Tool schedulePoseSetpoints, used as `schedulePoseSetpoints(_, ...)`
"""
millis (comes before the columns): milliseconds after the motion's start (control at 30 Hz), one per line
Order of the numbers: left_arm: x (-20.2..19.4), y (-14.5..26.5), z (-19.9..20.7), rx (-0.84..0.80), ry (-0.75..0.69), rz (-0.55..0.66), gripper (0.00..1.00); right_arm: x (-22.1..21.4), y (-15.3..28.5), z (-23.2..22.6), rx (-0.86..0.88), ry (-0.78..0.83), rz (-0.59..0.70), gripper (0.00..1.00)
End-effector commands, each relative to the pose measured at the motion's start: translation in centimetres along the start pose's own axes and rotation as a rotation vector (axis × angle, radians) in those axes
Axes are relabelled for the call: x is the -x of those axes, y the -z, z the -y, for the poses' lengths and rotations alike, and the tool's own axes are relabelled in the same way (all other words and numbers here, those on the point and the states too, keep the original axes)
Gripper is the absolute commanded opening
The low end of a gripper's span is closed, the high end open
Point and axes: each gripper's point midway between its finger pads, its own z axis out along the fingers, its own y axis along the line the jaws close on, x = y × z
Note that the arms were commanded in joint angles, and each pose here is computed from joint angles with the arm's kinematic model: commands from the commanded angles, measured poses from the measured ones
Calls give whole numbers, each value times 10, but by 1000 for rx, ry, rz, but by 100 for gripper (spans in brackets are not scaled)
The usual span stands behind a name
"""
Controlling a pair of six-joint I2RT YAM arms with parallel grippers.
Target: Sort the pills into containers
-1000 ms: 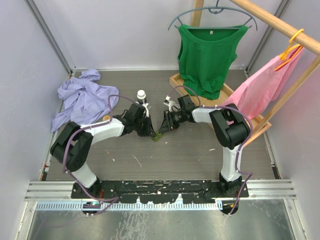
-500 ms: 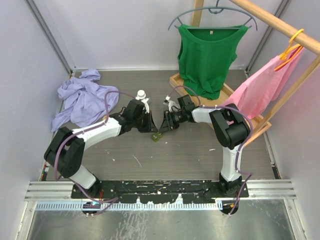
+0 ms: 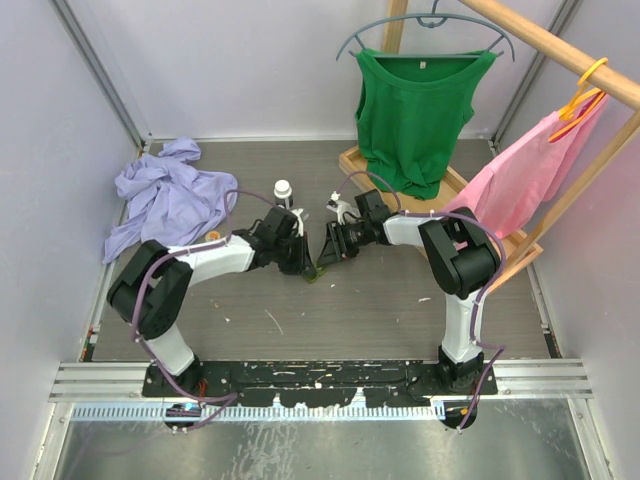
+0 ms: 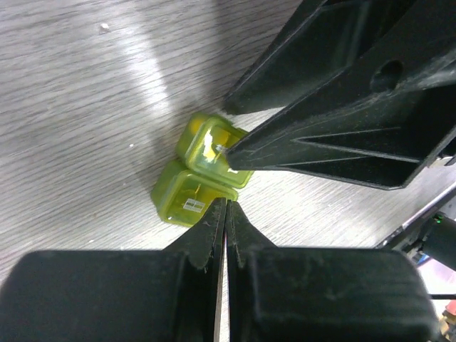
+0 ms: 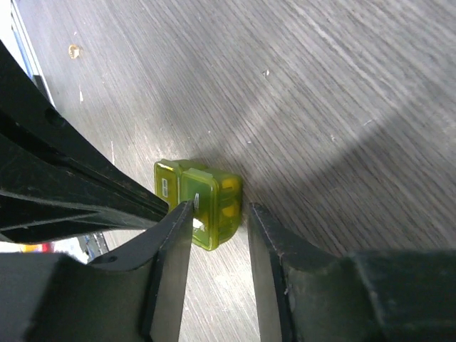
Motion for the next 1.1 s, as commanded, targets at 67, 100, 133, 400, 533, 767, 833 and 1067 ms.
schedulePoseSetpoints(67, 28, 39, 16, 26, -81, 105, 10, 23, 13, -16, -5, 118, 49, 55)
schedulePoseSetpoints(100, 33, 48, 21, 14, -91, 131, 12, 28, 17, -19, -1, 134, 60, 58)
schedulePoseSetpoints(133, 38, 58, 26, 6, -102, 160, 14, 32, 22, -22, 3, 151, 72, 61)
schedulePoseSetpoints(400, 61, 145, 56, -76, -192, 410, 41, 54, 69, -53, -17, 406, 120, 70)
schedulePoseSetpoints(533, 73, 197, 69, -117, -234, 581, 74, 46, 99, -83, -1, 639, 105, 70)
schedulePoseSetpoints(767, 82, 288, 86, -165, -285, 827, 98, 61, 159, -119, -179, 955, 199, 94)
schedulePoseSetpoints(833, 82, 310, 90, -164, -300, 865, 98, 70, 178, -132, -225, 954, 234, 100)
schedulePoseSetpoints(1067, 75, 366, 105, -187, -295, 888, 98, 136, 270, -211, -434, 833, 489, 100)
